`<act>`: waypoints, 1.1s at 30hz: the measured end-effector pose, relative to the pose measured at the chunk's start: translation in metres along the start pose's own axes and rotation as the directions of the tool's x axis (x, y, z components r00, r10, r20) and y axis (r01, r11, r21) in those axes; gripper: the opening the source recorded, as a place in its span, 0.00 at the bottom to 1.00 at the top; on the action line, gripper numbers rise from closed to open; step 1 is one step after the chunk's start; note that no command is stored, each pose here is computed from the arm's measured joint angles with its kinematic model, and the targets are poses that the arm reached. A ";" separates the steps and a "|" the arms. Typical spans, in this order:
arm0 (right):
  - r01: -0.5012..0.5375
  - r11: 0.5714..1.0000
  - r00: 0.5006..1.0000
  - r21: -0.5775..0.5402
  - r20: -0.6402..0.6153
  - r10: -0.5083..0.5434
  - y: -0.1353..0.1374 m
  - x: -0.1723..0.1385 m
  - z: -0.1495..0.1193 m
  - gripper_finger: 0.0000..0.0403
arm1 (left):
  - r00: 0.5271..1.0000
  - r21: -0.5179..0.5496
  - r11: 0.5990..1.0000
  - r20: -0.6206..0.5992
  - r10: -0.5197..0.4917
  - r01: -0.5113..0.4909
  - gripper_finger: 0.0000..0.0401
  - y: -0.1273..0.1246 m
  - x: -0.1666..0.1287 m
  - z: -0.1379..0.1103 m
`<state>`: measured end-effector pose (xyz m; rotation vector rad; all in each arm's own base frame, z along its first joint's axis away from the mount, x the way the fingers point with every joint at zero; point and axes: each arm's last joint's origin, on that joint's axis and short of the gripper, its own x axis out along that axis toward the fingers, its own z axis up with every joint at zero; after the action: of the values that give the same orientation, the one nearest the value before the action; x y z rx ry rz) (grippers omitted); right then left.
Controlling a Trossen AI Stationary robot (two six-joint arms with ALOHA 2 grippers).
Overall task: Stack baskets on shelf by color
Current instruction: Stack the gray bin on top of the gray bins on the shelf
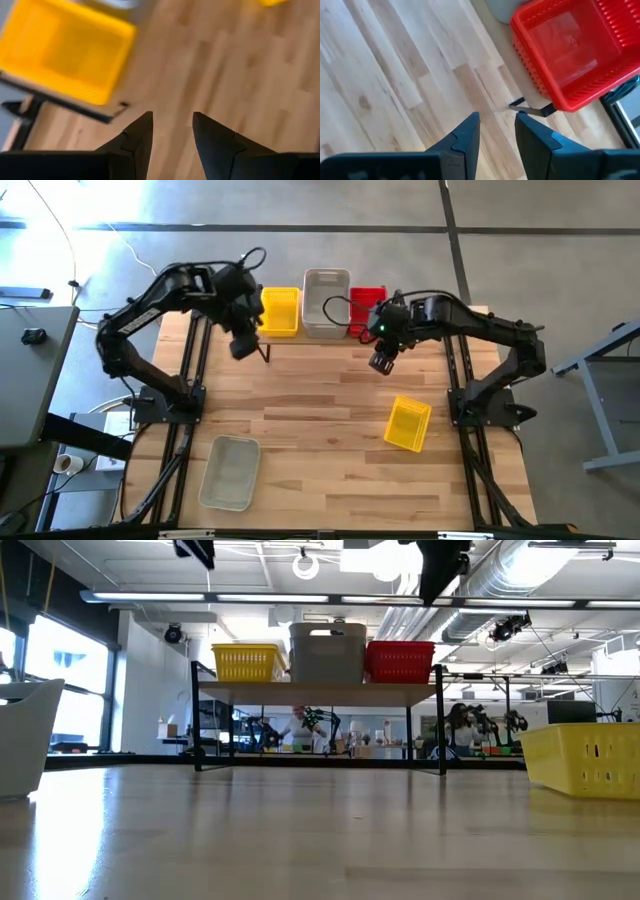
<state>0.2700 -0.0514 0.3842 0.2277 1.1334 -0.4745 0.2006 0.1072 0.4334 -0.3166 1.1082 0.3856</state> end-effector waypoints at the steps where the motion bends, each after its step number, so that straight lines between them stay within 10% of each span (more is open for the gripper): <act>1: 0.001 1.000 1.000 0.002 0.003 -0.001 0.004 -0.001 -0.001 0.27 | 1.000 0.023 0.999 0.009 -0.028 0.028 0.32 -0.006 -0.003 -0.003; 33: -0.032 0.999 0.998 -0.024 0.049 0.034 0.067 -0.017 -0.027 0.27 | 0.923 0.225 0.896 -0.114 -0.367 0.384 0.41 -0.141 -0.043 -0.072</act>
<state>0.2739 0.0232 0.3840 0.2130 1.0849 -0.4353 0.1901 -0.0557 0.4501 -0.3191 1.1195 -0.1080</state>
